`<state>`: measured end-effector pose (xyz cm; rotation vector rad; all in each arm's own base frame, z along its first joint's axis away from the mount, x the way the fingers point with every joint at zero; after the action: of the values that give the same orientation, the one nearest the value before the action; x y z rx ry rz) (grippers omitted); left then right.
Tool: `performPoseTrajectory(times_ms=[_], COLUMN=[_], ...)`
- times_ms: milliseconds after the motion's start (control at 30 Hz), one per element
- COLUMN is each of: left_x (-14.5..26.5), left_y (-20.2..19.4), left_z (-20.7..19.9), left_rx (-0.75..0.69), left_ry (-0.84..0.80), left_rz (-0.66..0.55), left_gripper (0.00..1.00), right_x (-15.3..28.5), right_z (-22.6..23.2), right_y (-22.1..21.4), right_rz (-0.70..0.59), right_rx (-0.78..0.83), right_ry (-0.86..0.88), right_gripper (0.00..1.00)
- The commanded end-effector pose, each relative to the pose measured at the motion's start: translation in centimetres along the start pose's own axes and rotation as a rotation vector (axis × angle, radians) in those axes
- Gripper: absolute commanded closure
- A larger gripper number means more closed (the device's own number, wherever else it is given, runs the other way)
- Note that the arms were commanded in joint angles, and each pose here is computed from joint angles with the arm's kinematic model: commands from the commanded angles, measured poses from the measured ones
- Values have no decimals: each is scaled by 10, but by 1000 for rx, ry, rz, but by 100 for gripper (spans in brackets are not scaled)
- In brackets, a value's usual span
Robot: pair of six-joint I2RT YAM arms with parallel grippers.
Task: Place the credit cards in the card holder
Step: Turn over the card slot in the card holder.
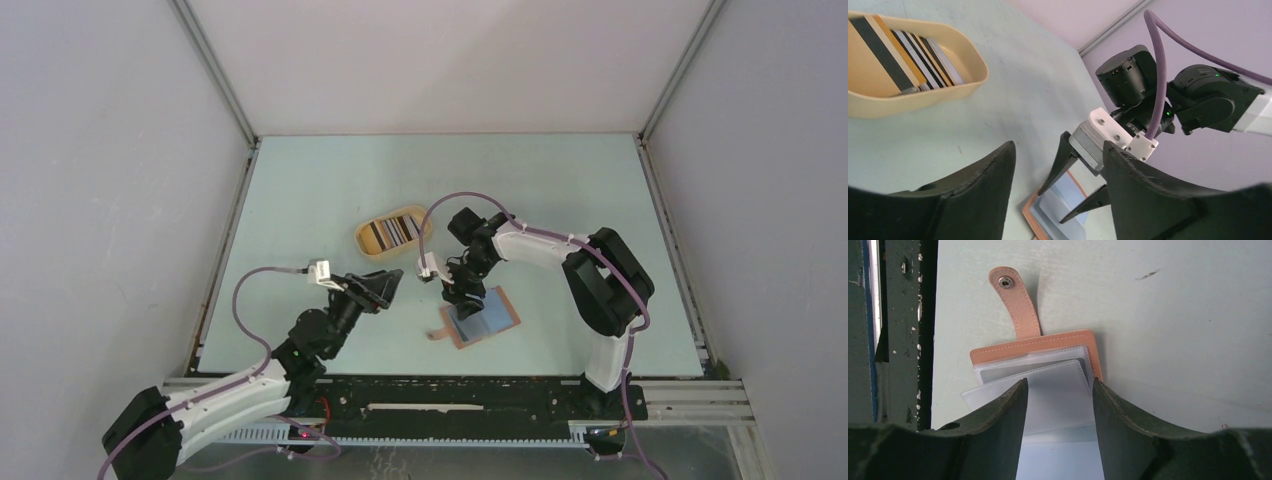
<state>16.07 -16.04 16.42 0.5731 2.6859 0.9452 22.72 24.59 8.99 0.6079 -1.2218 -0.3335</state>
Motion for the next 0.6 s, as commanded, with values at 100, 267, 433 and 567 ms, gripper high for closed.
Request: performPoseTrajectory(times_ms=[100,267,433,567], left_x=[9,0,-7,-16], left_y=[-27,-40,-56,-64], left_z=[17,12,6,-5], left_rx=[120,136,179,205], left_ry=[88,110,79,19], left_rz=[152,257,355,402], left_gripper=[50,78,96,98], right_x=[18,20,21,22], right_z=[-2,-1,-1,-1], right_y=[15,15,14,13], right_rz=[-61,-64,-64,-66], right_rx=[38,31,29,28], right_ry=[-23,-23,-22,-22], right_gripper=[43,44,45,46])
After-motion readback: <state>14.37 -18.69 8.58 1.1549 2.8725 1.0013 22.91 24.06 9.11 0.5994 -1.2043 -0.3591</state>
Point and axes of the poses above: each gripper's point midway between its finger pads, its own x axis back along the fingers, its own z axis along the line the jaws close on, y = z × x, the point moved 7 cm from there along x, back along the fingers, and after that the axes turned 3 degrees about x, right-handed, at the moved point
